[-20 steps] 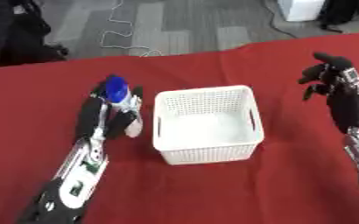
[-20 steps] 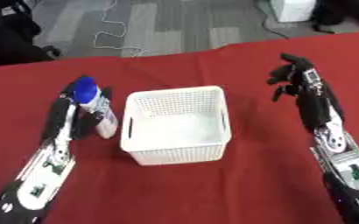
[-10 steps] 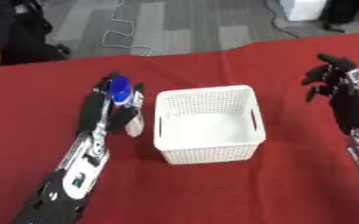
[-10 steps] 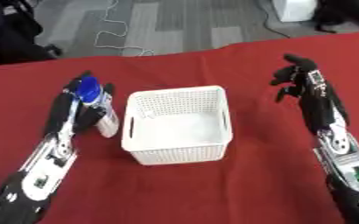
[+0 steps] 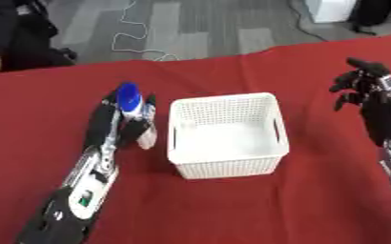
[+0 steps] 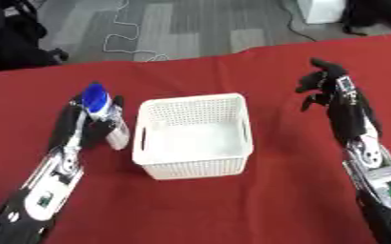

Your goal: Pick up objects on the table and place them in the box.

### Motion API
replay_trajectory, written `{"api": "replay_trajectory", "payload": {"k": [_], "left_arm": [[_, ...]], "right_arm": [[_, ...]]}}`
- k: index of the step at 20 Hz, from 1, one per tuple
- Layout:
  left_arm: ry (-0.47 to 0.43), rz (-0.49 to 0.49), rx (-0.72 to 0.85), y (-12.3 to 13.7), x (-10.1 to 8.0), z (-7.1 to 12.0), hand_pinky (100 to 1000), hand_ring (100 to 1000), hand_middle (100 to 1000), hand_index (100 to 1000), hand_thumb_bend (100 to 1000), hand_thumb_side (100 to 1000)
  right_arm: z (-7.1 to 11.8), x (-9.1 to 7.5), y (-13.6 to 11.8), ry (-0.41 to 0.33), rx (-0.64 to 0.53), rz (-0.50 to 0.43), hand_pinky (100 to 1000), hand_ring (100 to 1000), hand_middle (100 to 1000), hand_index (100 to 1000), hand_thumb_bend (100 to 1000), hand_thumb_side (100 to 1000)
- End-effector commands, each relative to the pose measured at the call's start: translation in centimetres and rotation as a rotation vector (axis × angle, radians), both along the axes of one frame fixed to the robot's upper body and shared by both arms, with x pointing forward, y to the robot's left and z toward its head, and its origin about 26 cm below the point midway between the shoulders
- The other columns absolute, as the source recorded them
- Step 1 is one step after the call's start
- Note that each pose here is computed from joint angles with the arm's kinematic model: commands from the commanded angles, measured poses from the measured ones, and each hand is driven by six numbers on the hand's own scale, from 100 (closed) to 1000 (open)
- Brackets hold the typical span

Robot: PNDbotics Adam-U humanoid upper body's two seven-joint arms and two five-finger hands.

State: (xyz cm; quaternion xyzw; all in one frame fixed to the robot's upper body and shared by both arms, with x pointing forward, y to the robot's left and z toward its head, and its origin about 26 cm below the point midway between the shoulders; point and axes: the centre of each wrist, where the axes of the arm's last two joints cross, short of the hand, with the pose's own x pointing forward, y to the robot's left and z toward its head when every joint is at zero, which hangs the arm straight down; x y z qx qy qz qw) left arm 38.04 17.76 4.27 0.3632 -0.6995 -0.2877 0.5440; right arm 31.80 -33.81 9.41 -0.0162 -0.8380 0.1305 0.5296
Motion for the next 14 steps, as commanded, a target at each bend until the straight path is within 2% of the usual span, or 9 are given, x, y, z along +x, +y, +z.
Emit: {"api": "replay_trajectory", "payload": {"k": [1,2,5,10,14], "left_arm": [[-0.048,0.032,-0.002,0.5,0.4,1.0,100,100,100,420,100,698],[-0.057,0.034,0.002,0.6,0.5,1.1,100,100,100,339,100,679],[-0.075,0.027,0.011,0.7,0.5,0.8,100,100,100,267,100,668],[-0.128,0.021,-0.011,0.9,0.7,1.1,100,100,100,227,123,680],[-0.231,0.019,-0.033,0.9,0.8,2.9,100,100,100,211,146,687]], "right_arm": [[0.7,0.1,-0.2,-0.02,-0.006,0.002,362,593,592,886,198,1000],[0.7,0.2,-0.2,-0.02,-0.005,0.003,362,593,591,886,198,1000],[0.6,0.1,-0.3,-0.017,-0.004,0.002,362,592,590,887,199,1000],[0.6,0.1,-0.3,-0.012,0.0,0.0,361,592,588,887,200,1000],[0.5,0.1,-0.4,-0.009,0.001,-0.003,361,592,588,887,201,1000]]}}
